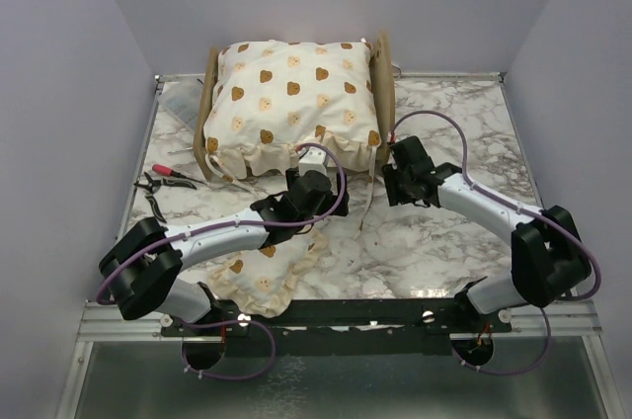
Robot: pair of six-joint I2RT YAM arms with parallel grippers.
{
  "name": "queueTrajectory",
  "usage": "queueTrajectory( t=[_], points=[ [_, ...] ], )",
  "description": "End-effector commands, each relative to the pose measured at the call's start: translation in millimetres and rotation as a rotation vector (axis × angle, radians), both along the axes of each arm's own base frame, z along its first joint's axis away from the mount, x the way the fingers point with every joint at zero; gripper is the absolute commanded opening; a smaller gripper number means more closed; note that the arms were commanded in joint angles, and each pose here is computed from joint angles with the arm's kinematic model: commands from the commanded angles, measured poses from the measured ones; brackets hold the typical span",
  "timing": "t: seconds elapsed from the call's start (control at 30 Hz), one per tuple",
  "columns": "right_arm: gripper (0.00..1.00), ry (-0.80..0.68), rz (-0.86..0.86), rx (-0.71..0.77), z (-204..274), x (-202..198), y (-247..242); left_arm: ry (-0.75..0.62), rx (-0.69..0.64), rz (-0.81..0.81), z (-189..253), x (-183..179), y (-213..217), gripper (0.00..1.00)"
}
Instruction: Set up the pet bed
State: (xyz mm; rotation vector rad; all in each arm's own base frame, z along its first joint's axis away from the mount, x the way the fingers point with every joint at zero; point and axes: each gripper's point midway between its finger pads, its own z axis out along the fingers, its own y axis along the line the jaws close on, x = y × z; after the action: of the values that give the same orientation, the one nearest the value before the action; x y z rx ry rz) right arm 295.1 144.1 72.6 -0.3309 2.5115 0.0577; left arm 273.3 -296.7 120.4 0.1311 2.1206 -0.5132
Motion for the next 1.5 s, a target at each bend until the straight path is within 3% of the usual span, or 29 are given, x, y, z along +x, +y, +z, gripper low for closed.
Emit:
queueTrajectory(
  t=[0.0,0.57,0.67,0.83,1.1,1.47],
  points=[
    [0.53,0.02,-0.017,-0.114,-20.7,15.5,-29.3,-0.016,0.018,0.001,4.3,-3.1,6.0,0.99],
    [0.49,0.092,0.024,0.003,-62.3,35.5,-21.1,0.002,0.022,-0.015,1.2,-8.1,7.2,0.99],
    [0.38,0.128,0.011,-0.005,-67.0,33.9,-23.8,0.006,0.022,-0.019,0.1,-9.2,6.6,0.99],
    [0.01,0.166,-0.045,-0.021,-67.3,23.9,-31.3,0.02,0.02,-0.029,-2.9,-10.3,4.0,0.99],
    [0.0,0.181,-0.187,0.157,-50.5,-18.6,-24.9,0.038,0.035,-0.085,-7.9,-9.4,-17.4,0.98],
    [0.0,0.123,-0.167,0.417,-18.8,-39.4,3.8,0.027,0.161,-0.173,-36.9,5.8,-73.7,0.94]
  ],
)
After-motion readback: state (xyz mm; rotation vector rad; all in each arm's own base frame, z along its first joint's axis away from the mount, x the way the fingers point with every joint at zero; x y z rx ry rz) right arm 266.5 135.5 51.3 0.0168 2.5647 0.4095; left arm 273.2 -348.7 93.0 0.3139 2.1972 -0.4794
